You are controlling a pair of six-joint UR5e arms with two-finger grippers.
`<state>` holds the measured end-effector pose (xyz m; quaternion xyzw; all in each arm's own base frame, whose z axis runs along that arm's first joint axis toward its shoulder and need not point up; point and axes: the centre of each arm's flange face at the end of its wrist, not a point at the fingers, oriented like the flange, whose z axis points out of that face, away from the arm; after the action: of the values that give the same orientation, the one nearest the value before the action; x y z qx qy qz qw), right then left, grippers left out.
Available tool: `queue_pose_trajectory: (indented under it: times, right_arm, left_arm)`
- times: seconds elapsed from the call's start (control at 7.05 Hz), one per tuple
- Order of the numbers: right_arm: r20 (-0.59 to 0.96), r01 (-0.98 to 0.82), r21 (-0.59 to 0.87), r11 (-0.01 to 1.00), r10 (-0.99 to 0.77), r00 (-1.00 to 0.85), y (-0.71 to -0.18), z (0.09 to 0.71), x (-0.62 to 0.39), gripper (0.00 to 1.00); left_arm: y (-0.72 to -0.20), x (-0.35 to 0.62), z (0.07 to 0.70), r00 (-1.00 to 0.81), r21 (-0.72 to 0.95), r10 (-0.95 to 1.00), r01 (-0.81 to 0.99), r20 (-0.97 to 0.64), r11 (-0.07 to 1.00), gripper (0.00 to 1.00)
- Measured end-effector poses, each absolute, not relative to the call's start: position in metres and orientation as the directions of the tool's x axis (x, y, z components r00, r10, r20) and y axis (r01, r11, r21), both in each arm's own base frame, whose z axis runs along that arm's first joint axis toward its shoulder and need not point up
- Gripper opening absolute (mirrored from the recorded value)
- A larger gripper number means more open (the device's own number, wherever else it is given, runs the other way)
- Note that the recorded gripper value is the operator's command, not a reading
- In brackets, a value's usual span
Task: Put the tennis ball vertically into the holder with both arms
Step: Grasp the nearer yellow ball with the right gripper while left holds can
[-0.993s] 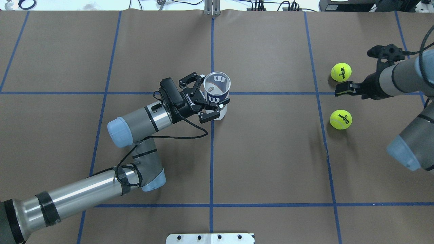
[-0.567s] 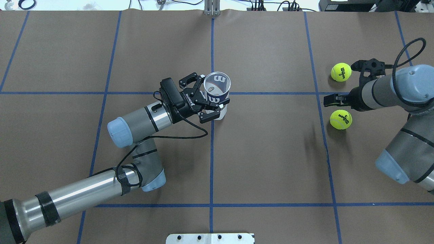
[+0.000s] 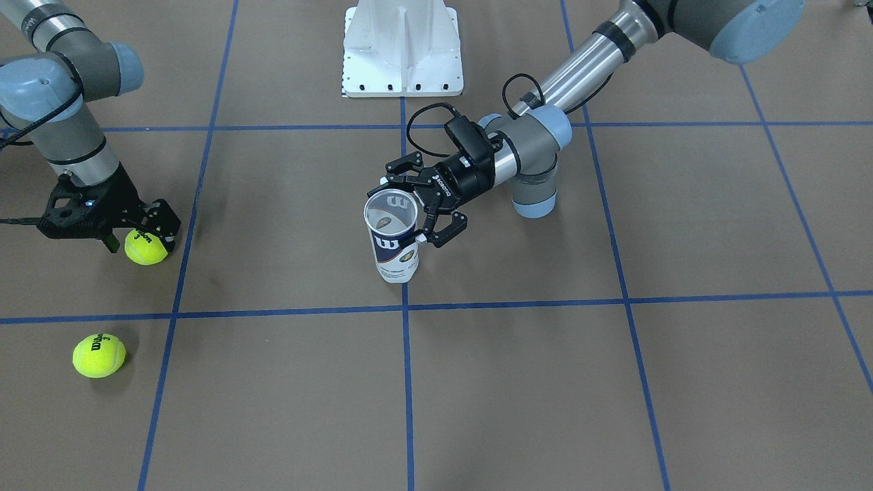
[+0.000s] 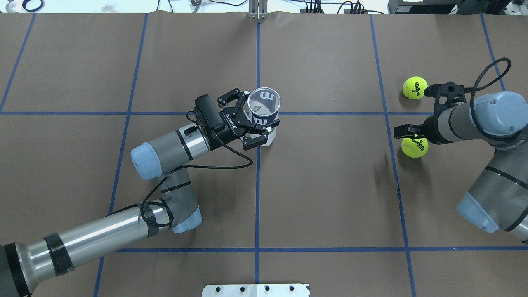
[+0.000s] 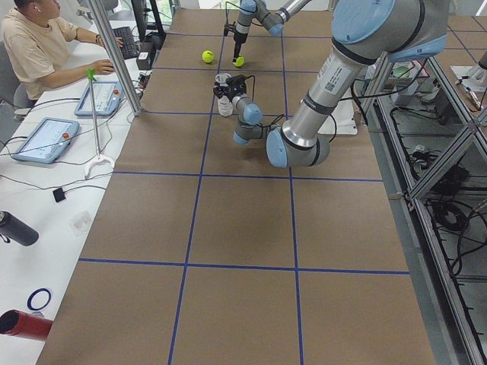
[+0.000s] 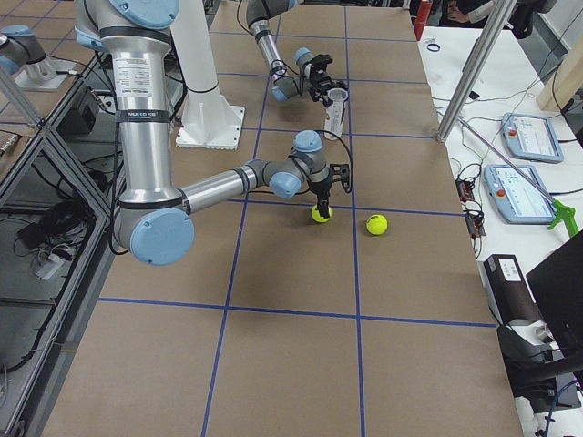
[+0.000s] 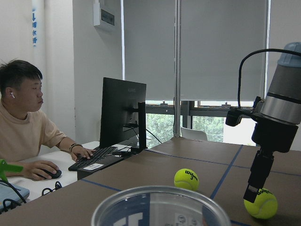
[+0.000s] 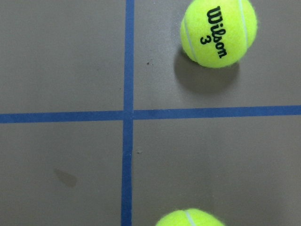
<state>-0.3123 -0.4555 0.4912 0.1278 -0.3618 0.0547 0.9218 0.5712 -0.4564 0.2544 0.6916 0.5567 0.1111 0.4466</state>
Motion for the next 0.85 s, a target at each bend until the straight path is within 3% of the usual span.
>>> queue_pose_trajectory:
  times: [0.28,0.43,0.57,0.85]
  right_arm:
    - [0.654,-0.170,0.209,0.963,-0.008,0.756,-0.451,0.506,-0.323,1.00]
    - [0.648,-0.159,0.213,0.964,-0.017,0.762,-0.447,0.508,-0.329,0.88]
    - [0.645,-0.153,0.216,0.964,-0.023,0.764,-0.444,0.508,-0.335,0.25]
    - [0.647,-0.148,0.221,0.964,-0.031,0.762,-0.443,0.505,-0.339,0.07]
  left_arm:
    - [-0.456,0.571,0.254,0.356,0.742,0.869,0.671,-0.344,0.019,0.99]
    - [-0.456,0.571,0.254,0.356,0.742,0.869,0.671,-0.344,0.019,0.99]
    - [-0.456,0.571,0.254,0.356,0.741,0.869,0.671,-0.344,0.019,0.99]
    - [-0.456,0.571,0.254,0.355,0.741,0.870,0.671,-0.343,0.018,0.99]
